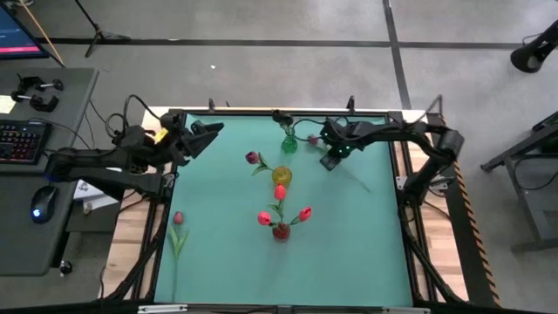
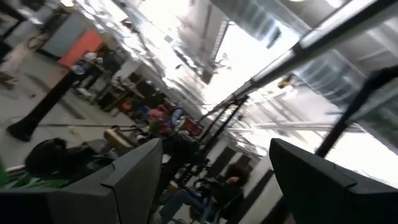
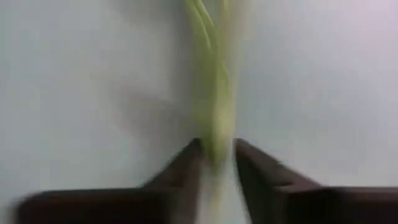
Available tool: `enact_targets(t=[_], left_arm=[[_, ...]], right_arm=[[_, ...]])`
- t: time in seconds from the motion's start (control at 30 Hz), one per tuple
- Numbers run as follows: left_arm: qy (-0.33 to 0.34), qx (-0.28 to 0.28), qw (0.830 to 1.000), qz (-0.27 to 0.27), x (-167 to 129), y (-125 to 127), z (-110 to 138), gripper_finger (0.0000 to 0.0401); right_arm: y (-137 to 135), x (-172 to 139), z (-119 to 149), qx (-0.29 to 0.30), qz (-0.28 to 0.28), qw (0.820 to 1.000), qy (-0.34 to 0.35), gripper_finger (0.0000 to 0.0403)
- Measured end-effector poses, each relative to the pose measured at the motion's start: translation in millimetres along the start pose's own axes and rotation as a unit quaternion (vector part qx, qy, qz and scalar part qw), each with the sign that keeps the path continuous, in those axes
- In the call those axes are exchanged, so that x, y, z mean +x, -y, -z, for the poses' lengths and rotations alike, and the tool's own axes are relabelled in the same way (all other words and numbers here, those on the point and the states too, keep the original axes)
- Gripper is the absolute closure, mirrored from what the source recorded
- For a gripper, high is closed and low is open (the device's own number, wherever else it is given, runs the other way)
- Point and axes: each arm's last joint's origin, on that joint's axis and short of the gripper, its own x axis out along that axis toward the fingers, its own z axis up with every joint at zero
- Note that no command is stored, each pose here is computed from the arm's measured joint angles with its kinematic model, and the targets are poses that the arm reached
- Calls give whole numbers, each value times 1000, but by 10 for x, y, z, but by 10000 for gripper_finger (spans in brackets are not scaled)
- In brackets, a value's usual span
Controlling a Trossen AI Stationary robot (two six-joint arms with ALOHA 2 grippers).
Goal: Sort flowers into vase by color
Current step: Put the top red flower into the yellow flower vase
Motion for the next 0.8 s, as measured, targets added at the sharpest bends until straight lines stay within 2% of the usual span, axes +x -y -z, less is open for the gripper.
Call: enact_targets(t=[0.03, 0.07, 0.2, 0.27, 0.37, 0.43, 0.5, 0.6, 0.7, 0.8], left_arm=[[1, 1, 1000, 9, -12, 13, -15, 116], [2, 2, 1000, 15, -26, 23, -30, 116], [8, 11, 999, 34, -95, 62, -95, 116], [13, 17, 999, 44, -132, 83, -131, 116], [20, 24, 998, 56, -187, 109, -181, 116], [22, 30, 997, 65, -212, 122, -202, 116], [23, 35, 997, 71, -240, 133, -222, 116], [19, 47, 996, 68, -251, 129, -220, 116], [10, 60, 996, 62, -246, 116, -201, 116], [7, 74, 996, 57, -219, 104, -177, 116]], right_arm=[[11, -81, 5, 1, 0, 1000, 9, 363], [25, -176, 8, 2, -2, 1000, 20, 382], [105, -581, 127, 37, -4, 998, 43, 382], [136, -813, 210, 58, -18, 996, 67, 396], [155, -1159, 365, 101, -55, 987, 111, 397], [131, -1412, 474, 126, -95, 974, 162, 400], [70, -1663, 558, 138, -144, 952, 232, 401], [-88, -1984, 623, 135, -217, 905, 341, 402], [-311, -2215, 637, 90, -266, 856, 433, 402], [-603, -2332, 598, 30, -286, 811, 509, 402]])
